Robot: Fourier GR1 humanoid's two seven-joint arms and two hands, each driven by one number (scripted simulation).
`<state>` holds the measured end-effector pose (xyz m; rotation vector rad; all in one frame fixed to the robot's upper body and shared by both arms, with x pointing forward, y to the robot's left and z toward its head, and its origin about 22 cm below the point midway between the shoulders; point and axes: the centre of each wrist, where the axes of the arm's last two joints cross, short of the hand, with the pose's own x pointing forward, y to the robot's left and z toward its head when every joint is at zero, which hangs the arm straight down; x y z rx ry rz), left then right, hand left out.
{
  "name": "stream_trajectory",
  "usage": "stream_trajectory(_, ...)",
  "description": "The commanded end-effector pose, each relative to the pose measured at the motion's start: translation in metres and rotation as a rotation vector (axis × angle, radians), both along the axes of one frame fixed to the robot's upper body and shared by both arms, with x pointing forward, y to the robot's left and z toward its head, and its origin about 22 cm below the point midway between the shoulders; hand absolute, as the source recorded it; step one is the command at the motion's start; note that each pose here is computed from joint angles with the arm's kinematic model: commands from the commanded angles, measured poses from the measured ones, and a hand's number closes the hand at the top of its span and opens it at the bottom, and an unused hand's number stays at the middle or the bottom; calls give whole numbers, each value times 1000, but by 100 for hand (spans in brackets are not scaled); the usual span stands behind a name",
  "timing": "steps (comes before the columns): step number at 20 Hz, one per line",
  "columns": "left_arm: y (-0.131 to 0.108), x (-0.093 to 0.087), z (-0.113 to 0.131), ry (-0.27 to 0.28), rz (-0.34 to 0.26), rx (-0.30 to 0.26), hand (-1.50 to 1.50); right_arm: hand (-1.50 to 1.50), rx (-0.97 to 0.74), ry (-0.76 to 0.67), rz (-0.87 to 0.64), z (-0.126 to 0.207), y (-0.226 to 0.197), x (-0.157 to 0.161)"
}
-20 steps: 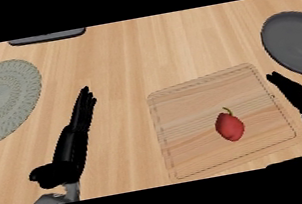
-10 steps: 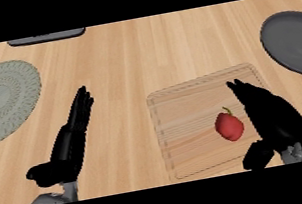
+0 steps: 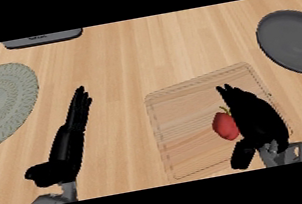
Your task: Pick the bell pepper from the cutting board and place it in the pan
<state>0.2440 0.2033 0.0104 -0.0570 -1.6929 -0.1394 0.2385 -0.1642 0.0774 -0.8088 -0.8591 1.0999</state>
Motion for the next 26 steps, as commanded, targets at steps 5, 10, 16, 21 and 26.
stream_trajectory(5,2,-8,10,5,-10,-23,0,-150,2,-12,-68,-3,-5,2)
stream_trajectory(10,0,10,1,-6,-6,-22,0,-150,-1,-5,-61,-30,8,14)
stream_trajectory(16,-13,20,9,-1,0,-12,0,-150,-15,63,-102,-56,2,25)
stream_trajectory(21,-6,-13,-13,-13,9,-12,0,150,-78,155,26,-75,-5,15)
stream_trajectory(26,-1,-2,2,8,6,-3,0,150,-145,133,57,-81,-30,12)
